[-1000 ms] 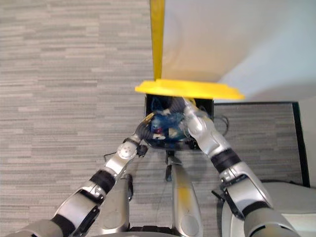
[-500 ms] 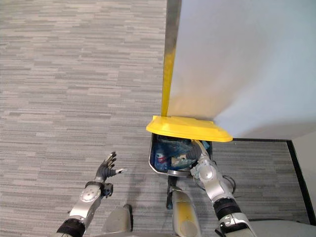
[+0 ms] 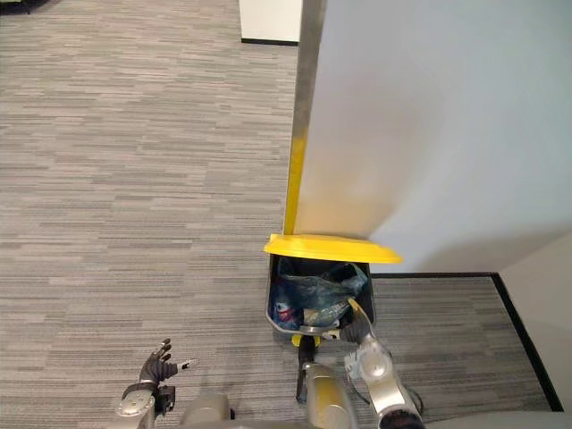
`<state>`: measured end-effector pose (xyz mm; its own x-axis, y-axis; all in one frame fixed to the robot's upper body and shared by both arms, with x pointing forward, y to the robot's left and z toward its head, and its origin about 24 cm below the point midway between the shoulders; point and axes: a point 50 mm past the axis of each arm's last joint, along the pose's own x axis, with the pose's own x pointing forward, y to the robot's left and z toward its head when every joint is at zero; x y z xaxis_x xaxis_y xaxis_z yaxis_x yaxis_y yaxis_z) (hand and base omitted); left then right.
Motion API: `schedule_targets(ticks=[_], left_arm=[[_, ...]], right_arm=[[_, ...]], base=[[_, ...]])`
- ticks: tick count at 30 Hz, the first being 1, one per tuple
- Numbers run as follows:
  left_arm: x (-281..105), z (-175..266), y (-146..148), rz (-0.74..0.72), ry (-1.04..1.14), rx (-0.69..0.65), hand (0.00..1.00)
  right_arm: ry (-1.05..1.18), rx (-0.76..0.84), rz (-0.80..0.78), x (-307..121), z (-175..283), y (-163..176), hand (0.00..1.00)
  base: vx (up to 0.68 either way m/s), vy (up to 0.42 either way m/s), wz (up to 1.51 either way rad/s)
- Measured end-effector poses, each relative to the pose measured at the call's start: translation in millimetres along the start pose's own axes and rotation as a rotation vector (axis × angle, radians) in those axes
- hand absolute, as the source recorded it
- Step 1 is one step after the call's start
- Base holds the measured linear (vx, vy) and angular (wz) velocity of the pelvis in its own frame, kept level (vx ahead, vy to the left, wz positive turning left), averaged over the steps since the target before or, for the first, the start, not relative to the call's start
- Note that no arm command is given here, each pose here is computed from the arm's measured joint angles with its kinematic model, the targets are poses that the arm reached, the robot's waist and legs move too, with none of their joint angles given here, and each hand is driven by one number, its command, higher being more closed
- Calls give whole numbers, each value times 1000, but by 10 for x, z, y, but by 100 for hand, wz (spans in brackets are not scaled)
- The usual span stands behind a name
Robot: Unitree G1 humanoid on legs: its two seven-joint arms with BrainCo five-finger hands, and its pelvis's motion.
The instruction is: Gather rubbish on tea table into small bin, then transfer packed bag to large trash can.
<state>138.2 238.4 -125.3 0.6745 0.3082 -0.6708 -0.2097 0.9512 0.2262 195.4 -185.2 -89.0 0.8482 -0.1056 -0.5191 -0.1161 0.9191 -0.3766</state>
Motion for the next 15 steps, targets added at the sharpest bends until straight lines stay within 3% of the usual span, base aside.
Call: schedule_targets(ticks=[6, 10, 15], left_arm=[[-20, -67, 42, 43, 36, -34, 0], [-37, -64, -270, -3, 48, -122, 0], [-41, -134, -189, 34, 77, -133, 0]], right_arm=[[146, 158, -12, -295, -408, 182, 0], [281, 232, -82, -324, -705, 28, 0], [397, 236, -95, -464, -979, -10, 0]], base=[[-112, -80, -31], [-60, -108, -34], [-70, -24, -2]])
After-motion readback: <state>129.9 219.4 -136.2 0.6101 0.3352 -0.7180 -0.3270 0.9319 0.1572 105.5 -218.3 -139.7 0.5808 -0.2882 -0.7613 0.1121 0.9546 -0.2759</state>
